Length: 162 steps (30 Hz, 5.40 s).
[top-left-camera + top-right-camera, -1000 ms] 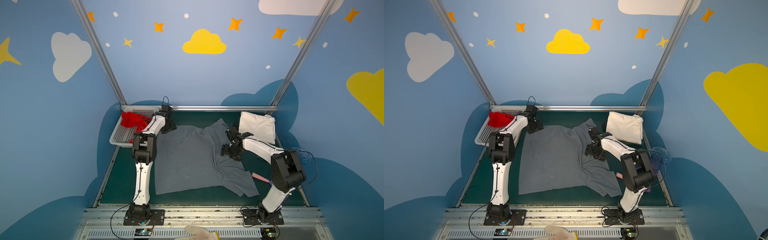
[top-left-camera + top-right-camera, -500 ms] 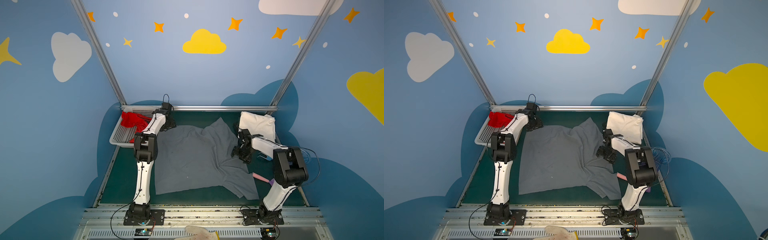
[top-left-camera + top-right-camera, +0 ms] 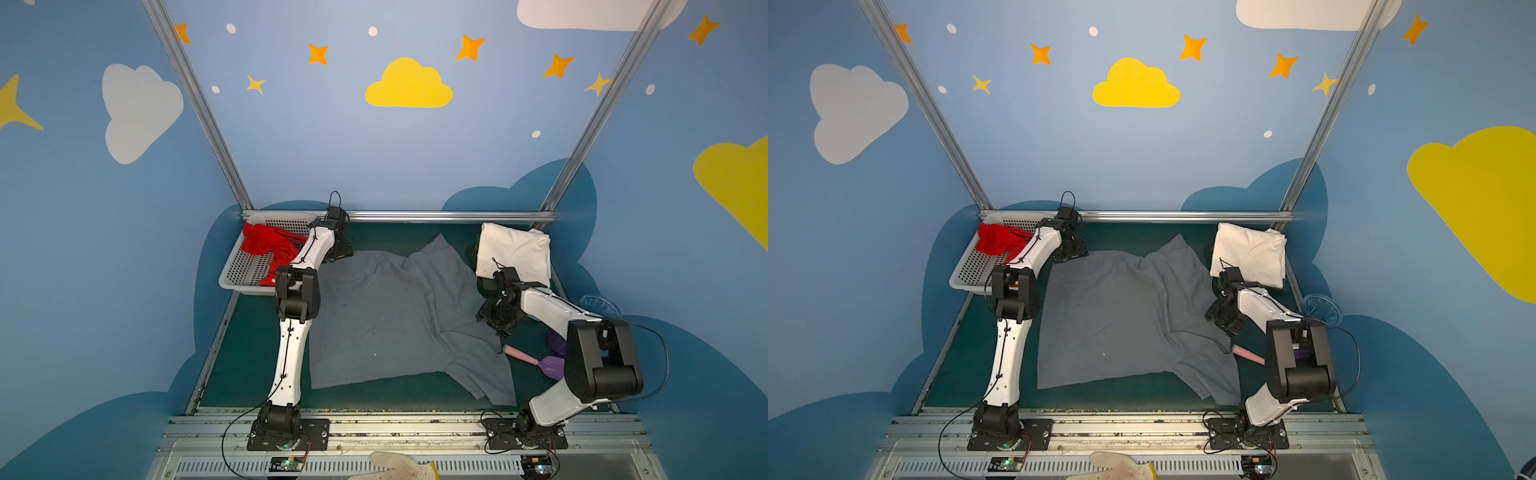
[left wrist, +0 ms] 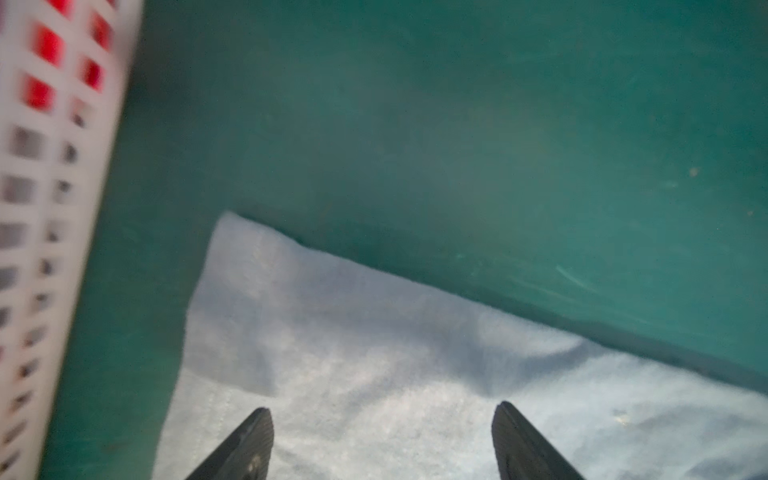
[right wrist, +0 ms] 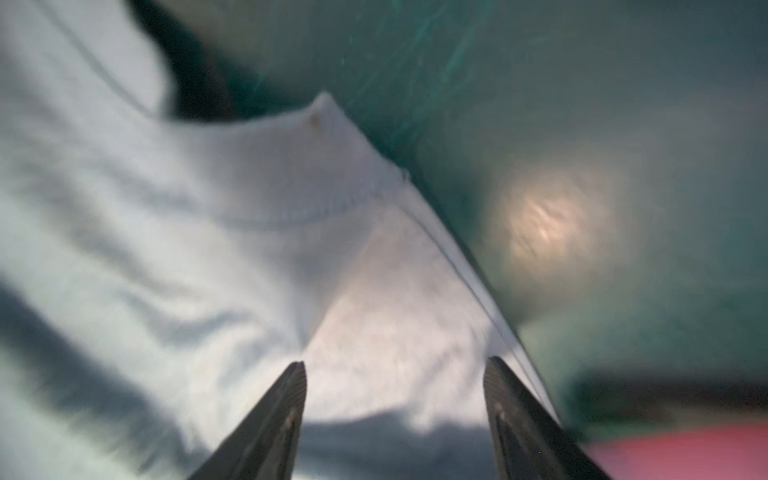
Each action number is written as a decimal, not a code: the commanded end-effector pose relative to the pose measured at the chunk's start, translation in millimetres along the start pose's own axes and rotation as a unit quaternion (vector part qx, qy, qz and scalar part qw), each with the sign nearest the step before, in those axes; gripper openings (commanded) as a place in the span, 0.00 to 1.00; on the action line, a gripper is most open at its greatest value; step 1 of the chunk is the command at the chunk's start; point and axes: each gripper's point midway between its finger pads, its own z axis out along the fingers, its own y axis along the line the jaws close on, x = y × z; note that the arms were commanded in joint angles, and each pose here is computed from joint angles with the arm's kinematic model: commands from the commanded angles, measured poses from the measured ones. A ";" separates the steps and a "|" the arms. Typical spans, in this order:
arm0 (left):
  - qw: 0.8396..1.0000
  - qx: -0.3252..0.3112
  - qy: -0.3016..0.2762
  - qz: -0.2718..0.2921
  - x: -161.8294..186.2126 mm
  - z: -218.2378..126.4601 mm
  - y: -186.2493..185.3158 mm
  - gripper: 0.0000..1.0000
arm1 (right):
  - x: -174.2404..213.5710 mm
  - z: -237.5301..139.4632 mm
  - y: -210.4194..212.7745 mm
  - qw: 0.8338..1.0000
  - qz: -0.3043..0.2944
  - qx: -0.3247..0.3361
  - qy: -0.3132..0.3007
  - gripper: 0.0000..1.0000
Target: Fold and stack the t-shirts
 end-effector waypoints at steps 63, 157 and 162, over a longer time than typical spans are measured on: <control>0.998 0.018 -0.043 -0.050 0.2 -41.9 16.1 0.04 | -138.2 -24.9 227.3 0.955 -0.254 -0.135 -0.074 0.88; 0.989 0.115 -0.071 -0.052 -67.9 -55.9 -17.0 0.04 | -206.5 24.4 217.5 0.946 -0.287 -0.107 -0.105 0.10; 0.991 0.106 -0.067 -0.043 -64.7 -57.0 -13.3 0.04 | -213.6 24.4 230.4 0.943 -0.277 -0.144 -0.112 0.42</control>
